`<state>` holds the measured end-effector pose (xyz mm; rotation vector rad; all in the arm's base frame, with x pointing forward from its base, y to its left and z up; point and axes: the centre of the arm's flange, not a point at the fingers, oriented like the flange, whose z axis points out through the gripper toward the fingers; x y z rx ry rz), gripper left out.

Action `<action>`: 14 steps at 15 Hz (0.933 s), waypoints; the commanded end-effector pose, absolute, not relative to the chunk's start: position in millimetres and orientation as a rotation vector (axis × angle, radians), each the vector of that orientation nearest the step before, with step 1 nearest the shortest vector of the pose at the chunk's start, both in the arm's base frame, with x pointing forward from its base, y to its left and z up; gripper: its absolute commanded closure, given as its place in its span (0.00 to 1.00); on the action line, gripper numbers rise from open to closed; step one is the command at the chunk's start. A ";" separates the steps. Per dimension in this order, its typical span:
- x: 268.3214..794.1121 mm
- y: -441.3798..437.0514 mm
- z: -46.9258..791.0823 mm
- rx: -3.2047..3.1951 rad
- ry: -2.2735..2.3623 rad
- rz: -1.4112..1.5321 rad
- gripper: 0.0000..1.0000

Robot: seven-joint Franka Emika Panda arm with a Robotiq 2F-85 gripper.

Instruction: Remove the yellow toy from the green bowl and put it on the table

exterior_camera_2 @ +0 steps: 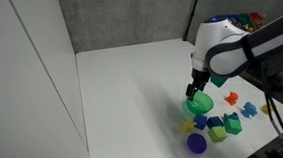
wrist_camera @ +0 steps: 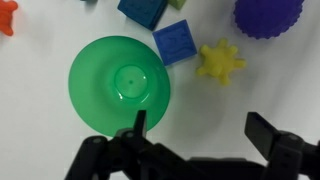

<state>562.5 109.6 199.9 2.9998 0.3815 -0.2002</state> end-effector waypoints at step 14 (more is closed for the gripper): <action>519.9 -37.0 394.3 3.112 0.091 -0.142 0.00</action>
